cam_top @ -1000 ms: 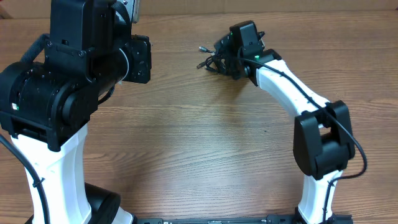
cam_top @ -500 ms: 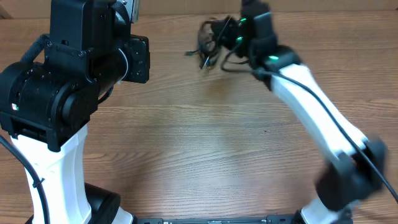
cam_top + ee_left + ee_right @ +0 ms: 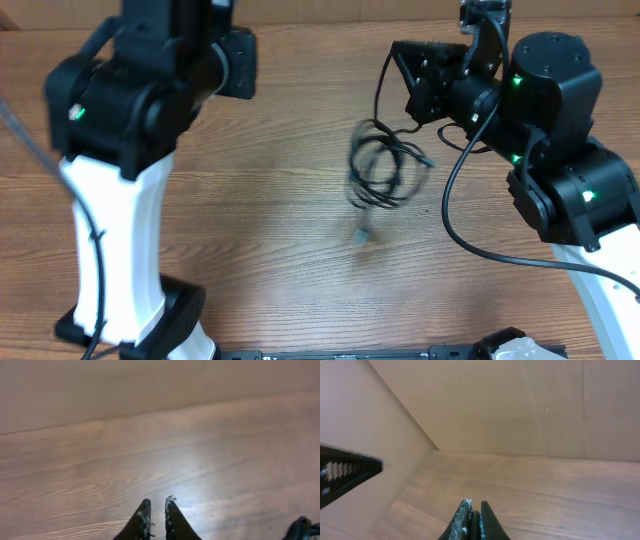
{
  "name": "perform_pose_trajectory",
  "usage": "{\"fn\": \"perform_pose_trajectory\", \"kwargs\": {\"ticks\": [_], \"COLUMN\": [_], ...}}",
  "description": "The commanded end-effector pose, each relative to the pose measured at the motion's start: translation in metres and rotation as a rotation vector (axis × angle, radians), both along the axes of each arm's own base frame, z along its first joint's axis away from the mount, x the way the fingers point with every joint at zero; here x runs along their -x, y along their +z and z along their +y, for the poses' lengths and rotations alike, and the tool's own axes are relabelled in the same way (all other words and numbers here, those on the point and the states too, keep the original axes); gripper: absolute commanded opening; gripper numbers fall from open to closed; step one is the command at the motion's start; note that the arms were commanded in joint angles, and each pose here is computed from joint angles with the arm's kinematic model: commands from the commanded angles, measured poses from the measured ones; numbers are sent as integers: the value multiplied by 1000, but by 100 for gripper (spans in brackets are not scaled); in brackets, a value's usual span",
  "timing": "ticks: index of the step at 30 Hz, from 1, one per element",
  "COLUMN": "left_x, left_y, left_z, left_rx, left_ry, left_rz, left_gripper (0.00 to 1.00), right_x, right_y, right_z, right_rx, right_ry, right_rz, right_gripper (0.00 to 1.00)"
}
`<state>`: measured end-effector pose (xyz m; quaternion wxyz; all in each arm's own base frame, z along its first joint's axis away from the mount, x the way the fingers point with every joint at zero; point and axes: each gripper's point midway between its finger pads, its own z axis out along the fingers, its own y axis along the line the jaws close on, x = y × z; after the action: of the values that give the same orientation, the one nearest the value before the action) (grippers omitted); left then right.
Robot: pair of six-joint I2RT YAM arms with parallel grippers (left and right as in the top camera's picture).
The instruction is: Untangle cables
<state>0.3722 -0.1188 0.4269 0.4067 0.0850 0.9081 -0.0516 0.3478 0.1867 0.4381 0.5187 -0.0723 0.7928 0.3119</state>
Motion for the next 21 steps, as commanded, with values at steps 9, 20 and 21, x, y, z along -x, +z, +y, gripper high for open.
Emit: {"fn": "perform_pose_trajectory", "kwargs": {"ticks": [9,20,21], "left_x": [-16,-3,-3], "left_y": [-74,-90,-90], "left_z": [-96,-138,-138], "left_rx": [138,218,217], "left_ry": [-518,-903,-905], "left_rz": [235,223,221], "left_gripper": [38,65,65], "right_x": [-4,-11,-11], "right_y": [-2,14,15], "right_z": [-8,-30,-32], "right_rx": [102,178,181], "right_ry": [-18,-133,-142], "right_rz": [-58,-125,-125], "right_gripper": [4,4,4]}}
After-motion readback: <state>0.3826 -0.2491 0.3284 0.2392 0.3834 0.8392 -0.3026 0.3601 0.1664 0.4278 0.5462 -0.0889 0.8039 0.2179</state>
